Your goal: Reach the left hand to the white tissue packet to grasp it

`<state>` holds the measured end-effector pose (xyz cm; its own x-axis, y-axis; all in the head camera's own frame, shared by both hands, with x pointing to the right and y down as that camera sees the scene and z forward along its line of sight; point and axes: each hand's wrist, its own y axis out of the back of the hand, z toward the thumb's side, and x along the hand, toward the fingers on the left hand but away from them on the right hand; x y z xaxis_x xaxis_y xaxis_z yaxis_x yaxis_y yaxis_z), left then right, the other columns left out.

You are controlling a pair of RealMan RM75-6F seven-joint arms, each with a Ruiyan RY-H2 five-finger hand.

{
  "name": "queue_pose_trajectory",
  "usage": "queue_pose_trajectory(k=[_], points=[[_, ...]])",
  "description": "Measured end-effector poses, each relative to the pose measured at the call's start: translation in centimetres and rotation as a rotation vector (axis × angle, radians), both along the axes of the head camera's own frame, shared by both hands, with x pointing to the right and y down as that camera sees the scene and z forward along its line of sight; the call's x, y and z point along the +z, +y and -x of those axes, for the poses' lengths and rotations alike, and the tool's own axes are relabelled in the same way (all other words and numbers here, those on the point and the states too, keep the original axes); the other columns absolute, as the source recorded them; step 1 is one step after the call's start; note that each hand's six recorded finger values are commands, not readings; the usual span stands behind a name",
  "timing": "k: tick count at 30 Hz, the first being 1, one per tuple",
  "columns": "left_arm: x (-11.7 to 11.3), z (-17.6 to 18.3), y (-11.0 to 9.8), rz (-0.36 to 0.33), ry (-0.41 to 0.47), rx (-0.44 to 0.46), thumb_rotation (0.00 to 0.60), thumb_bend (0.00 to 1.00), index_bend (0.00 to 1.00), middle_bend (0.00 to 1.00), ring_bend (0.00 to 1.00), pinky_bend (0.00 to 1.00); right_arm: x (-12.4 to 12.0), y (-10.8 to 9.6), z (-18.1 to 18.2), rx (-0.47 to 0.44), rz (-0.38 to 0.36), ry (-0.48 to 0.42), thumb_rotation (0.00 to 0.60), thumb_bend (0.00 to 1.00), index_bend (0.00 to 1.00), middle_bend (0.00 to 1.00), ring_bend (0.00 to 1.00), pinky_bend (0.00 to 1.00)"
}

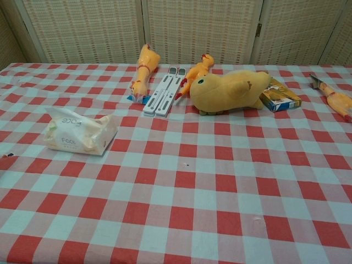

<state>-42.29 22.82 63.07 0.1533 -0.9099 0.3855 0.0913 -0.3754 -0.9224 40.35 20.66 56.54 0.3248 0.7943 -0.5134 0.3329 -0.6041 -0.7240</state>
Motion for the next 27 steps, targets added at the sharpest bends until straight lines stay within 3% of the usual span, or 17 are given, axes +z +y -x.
queue_pose_trajectory(k=[10,16,23,27], points=[[0.1,-0.2,0.2,0.010,-0.002,0.011,0.600,0.44,0.33,0.82,0.84,0.92,-0.4,0.0,0.0,-0.002,-0.010,-0.025,0.600,0.31,0.07,0.32,0.16,0.32],[0.5,-0.7,-0.2,-0.008,0.001,0.040,0.600,0.44,0.29,0.89,0.94,0.95,-0.4,0.0,0.1,-0.004,-0.008,-0.033,0.600,0.31,0.07,0.32,0.19,0.33],[2.6,-3.1,-2.5,-0.018,-0.017,0.125,0.600,0.44,0.14,0.91,0.96,0.96,-0.8,0.3,0.1,-0.013,-0.009,-0.047,0.600,0.31,0.07,0.32,0.21,0.35],[3.8,-6.1,-4.1,-0.027,0.002,0.186,0.600,0.44,0.11,0.92,0.96,0.96,-0.8,0.1,-0.1,-0.005,-0.006,-0.044,0.600,0.31,0.07,0.32,0.21,0.35]])
